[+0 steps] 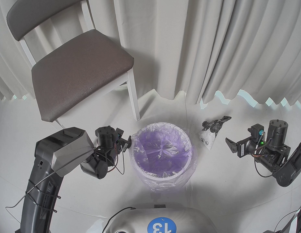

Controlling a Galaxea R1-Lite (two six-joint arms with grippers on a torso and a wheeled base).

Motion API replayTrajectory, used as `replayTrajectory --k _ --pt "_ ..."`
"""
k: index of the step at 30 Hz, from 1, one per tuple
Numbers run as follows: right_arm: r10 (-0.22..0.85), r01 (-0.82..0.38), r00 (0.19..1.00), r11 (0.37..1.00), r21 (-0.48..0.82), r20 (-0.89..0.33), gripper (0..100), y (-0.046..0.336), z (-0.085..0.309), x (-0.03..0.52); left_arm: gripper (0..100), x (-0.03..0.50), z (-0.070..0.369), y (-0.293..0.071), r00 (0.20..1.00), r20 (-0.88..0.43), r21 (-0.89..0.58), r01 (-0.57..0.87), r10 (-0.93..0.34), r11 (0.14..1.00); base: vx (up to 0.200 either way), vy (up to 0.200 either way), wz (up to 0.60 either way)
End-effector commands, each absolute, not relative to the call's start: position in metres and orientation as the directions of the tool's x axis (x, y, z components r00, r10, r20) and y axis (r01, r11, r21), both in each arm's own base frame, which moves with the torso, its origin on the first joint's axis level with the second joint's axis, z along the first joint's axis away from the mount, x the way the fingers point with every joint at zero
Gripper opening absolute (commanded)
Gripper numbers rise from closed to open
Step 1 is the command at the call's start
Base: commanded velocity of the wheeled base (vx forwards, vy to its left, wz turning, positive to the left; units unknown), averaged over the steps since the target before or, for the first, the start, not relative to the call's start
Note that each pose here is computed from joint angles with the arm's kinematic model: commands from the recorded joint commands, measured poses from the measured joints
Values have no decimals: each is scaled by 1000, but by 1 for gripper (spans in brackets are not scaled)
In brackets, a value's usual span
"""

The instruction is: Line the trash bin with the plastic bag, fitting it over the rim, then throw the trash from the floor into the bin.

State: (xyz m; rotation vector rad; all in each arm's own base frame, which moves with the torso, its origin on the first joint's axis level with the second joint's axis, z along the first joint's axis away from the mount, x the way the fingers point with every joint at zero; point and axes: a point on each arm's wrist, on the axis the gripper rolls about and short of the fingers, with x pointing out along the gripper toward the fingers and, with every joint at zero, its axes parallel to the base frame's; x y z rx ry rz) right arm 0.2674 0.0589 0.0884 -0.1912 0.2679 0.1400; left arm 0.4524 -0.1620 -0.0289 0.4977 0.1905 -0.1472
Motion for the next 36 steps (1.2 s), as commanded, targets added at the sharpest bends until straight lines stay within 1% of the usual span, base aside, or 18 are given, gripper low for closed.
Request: replayTrajectory --k 1,5,14,20,24,26,27,32,36 --pt "124 -179 946 970 -165 -298 100 57 74 258 100 468 -34 -178 969 -221 462 202 -109 864 0 0 0" --pt "158 -209 944 966 -155 -288 100 55 69 249 100 477 -35 -184 962 -251 468 217 -107 857 0 0 0" --pt "156 -202 946 969 -141 -285 100 53 57 244 100 483 -41 -197 943 -310 475 263 -119 840 0 0 0" --pt "157 -202 943 971 -130 -294 100 53 50 245 100 494 -56 -199 939 -324 484 266 -112 833 0 0 0" --pt "157 -205 936 971 -125 -316 100 54 43 247 100 501 -54 -194 947 -306 488 247 -101 837 0 0 0" --pt "161 -209 934 970 -122 -318 100 56 43 247 100 502 -50 -191 949 -302 488 240 -96 839 0 0 0" --pt "163 -212 932 969 -123 -323 100 56 42 246 100 505 -40 -179 955 -286 485 211 -74 848 0 0 0" --pt "166 -222 927 966 -135 -336 100 58 39 247 100 495 -7 -147 956 -293 487 170 -23 857 0 0 0" --pt "162 -233 915 960 -155 -369 100 58 29 249 100 484 1 -126 955 -295 484 153 -3 861 0 0 0"
